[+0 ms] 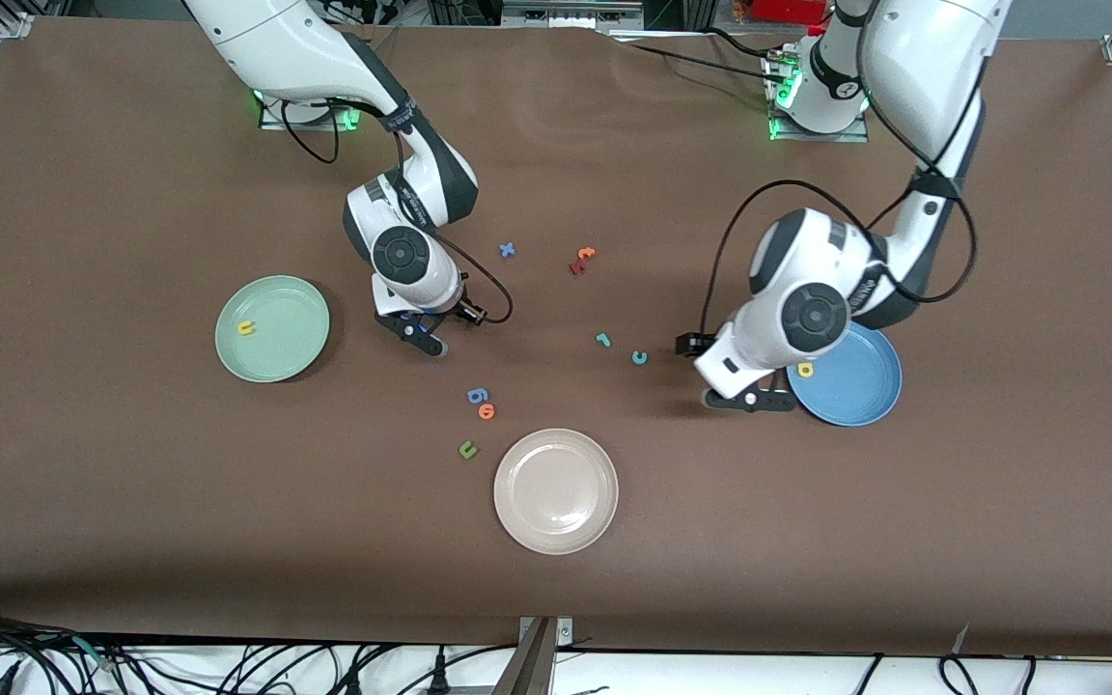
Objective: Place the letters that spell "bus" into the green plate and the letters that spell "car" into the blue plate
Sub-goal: 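Place the yellow letter on the blue plate while the right gripper reaches letters, then grasp the yellow 2 with the right gripper while the left gripper grasps teal c, then drop the yellow 2 on the green plate while the left gripper lifts teal c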
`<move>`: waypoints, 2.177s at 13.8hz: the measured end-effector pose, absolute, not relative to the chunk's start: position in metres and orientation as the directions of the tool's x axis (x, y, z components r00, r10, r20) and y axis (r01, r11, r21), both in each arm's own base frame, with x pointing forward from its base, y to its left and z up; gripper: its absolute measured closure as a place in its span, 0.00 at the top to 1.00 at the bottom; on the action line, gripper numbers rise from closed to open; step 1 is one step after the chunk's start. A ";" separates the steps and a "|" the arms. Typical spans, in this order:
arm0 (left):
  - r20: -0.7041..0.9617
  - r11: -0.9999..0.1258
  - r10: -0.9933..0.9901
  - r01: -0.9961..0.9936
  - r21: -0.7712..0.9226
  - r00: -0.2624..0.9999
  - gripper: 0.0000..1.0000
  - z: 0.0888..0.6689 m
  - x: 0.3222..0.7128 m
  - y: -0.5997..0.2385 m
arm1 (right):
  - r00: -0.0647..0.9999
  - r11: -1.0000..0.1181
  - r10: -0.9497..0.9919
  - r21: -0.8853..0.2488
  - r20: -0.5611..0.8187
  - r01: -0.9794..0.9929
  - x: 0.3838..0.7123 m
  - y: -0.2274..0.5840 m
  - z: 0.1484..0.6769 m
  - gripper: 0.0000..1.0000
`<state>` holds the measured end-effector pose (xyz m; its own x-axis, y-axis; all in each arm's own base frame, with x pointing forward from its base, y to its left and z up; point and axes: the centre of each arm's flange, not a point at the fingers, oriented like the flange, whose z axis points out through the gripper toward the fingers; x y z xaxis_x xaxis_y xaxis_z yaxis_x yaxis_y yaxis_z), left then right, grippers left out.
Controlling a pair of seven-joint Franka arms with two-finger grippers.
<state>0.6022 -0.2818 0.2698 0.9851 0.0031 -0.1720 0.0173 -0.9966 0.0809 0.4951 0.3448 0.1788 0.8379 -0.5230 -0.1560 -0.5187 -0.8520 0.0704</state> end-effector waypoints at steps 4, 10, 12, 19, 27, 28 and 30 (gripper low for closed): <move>-0.118 -0.995 0.021 0.033 0.098 0.993 1.00 0.227 0.587 -0.334 | 0.842 -0.849 -0.526 0.019 -0.123 -0.528 0.486 0.338 0.175 0.53; -0.111 -0.995 0.008 0.019 0.098 0.994 0.97 0.196 0.581 -0.347 | 0.843 -0.848 -0.526 -0.004 -0.109 -0.530 0.484 0.337 0.176 0.28; -0.114 -0.996 0.011 0.020 0.083 0.993 0.94 0.188 0.578 -0.350 | 0.843 -0.848 -0.526 -0.004 -0.109 -0.530 0.484 0.337 0.176 0.22; -0.127 -0.998 0.021 0.029 0.063 0.992 0.79 0.175 0.565 -0.364 | 0.851 -0.866 -0.501 0.102 -0.158 -0.490 0.496 0.326 0.201 0.22; -0.132 -0.998 0.026 0.034 0.056 0.991 0.60 0.170 0.563 -0.366 | 0.921 -0.947 -0.307 0.173 -0.241 -0.270 0.564 0.180 0.272 0.22; -0.131 -0.998 0.027 0.034 0.055 0.991 0.57 0.170 0.564 -0.366 | 0.927 -0.955 -0.279 0.172 -0.251 -0.241 0.568 0.162 0.270 0.22; -0.131 -0.998 0.028 0.036 0.054 0.991 0.54 0.170 0.564 -0.365 | 0.935 -0.969 -0.225 0.167 -0.274 -0.184 0.574 0.127 0.261 0.22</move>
